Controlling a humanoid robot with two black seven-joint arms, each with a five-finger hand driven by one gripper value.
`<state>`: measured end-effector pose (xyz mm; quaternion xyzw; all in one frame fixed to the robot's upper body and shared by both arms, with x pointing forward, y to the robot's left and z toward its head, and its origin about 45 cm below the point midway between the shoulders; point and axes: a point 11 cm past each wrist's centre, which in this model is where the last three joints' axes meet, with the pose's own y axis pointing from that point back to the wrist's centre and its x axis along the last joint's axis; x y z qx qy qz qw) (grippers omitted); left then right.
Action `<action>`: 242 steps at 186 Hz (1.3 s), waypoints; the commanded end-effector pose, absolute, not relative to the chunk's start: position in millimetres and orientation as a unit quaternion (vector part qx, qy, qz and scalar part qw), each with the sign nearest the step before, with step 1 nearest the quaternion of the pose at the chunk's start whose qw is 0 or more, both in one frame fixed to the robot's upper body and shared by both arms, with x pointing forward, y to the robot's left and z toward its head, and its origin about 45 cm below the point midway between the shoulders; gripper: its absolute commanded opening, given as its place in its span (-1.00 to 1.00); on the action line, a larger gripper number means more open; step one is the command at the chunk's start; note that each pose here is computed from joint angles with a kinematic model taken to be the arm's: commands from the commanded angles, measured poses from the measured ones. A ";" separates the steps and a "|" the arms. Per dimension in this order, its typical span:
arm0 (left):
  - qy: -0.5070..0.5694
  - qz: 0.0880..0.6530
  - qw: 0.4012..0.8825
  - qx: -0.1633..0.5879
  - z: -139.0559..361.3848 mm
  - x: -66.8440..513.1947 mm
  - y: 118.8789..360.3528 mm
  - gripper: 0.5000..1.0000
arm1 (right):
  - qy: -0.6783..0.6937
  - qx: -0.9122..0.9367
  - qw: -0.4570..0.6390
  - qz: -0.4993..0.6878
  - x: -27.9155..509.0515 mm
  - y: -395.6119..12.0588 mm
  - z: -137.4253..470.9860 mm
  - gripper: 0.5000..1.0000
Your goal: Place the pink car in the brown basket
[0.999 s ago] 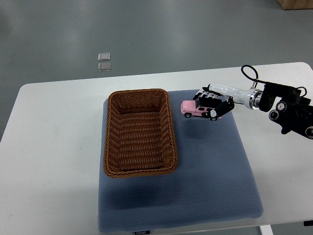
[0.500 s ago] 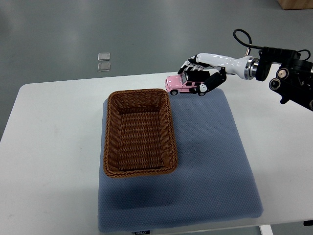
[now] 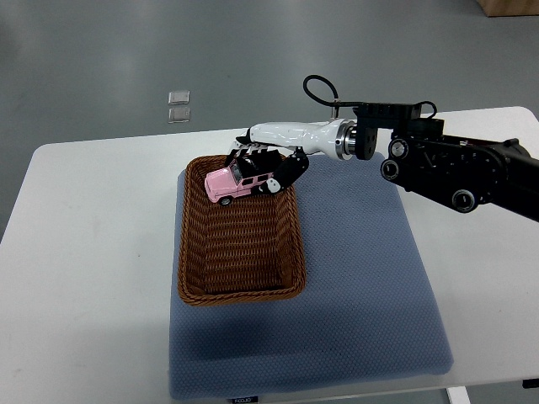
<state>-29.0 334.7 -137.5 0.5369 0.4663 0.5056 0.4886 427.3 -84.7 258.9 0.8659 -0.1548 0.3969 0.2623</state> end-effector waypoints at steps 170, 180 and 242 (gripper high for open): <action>0.466 0.506 0.488 0.537 -137.5 -29.2 334.7 1.00 | -0.178 0.872 0.272 0.365 416.8 -66.8 203.9 0.64; 0.466 0.506 0.488 0.537 -137.5 -29.1 334.7 1.00 | -0.194 0.880 0.266 0.344 420.7 -71.8 207.4 0.64; 0.466 0.506 0.489 0.537 -137.5 -29.0 334.7 1.00 | -0.377 0.888 0.244 0.098 459.9 -153.6 226.6 0.64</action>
